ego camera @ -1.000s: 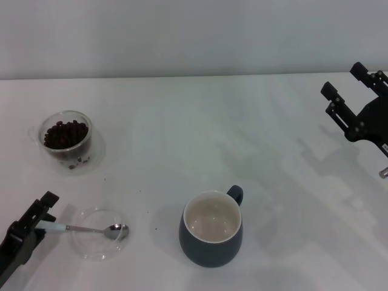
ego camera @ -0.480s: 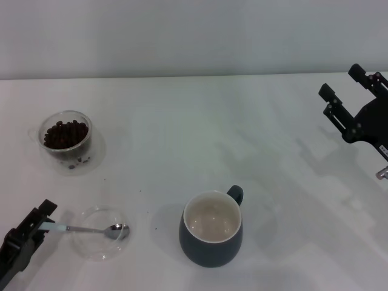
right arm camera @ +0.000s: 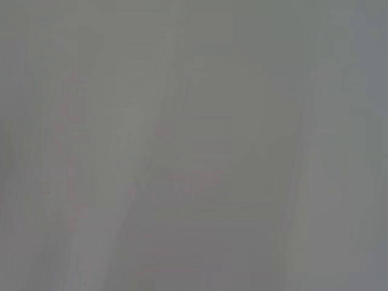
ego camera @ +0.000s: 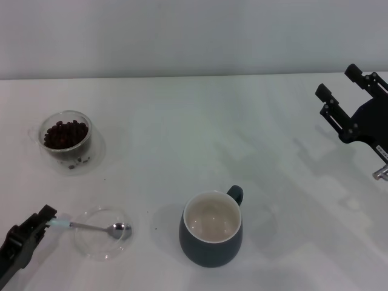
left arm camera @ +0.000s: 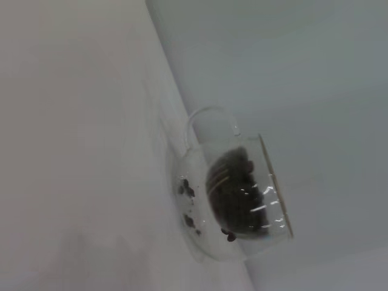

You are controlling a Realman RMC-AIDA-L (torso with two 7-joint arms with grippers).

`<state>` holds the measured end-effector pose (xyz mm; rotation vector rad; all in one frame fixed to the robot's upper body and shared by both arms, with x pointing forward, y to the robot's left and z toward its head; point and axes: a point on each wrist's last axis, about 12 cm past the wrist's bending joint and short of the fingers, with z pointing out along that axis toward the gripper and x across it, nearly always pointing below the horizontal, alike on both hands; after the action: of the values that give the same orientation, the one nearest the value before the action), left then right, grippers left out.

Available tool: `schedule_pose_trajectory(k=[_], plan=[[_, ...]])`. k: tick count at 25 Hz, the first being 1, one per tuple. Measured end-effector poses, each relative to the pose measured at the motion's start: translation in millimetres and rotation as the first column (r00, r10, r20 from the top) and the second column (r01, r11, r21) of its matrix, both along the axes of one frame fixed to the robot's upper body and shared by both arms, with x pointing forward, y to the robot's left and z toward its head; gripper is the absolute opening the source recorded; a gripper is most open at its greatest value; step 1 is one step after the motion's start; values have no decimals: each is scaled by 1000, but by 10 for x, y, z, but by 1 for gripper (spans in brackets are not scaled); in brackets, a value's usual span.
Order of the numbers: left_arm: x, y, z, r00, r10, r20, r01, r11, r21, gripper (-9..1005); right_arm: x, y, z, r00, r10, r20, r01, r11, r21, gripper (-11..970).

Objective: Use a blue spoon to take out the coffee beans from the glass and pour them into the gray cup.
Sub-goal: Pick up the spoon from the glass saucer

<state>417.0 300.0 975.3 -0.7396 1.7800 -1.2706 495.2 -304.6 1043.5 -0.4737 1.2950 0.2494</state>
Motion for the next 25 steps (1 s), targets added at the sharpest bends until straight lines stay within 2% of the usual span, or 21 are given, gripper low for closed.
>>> schedule_pose_trajectory(k=[7,14,25], plan=[[16,17,-28,1000,9,-25,-9,1000,14,132,8,21,6,1000,10,2,-10,1000,0,630],[68,20,43,999,-12,41,11,999,35,131,8,22,1,1000,8,0,-8,1000,0,630],[68,46,82,997,-20,72,17,999,40,132,2,28,3,1000,11,2,-11,1000,2,626]])
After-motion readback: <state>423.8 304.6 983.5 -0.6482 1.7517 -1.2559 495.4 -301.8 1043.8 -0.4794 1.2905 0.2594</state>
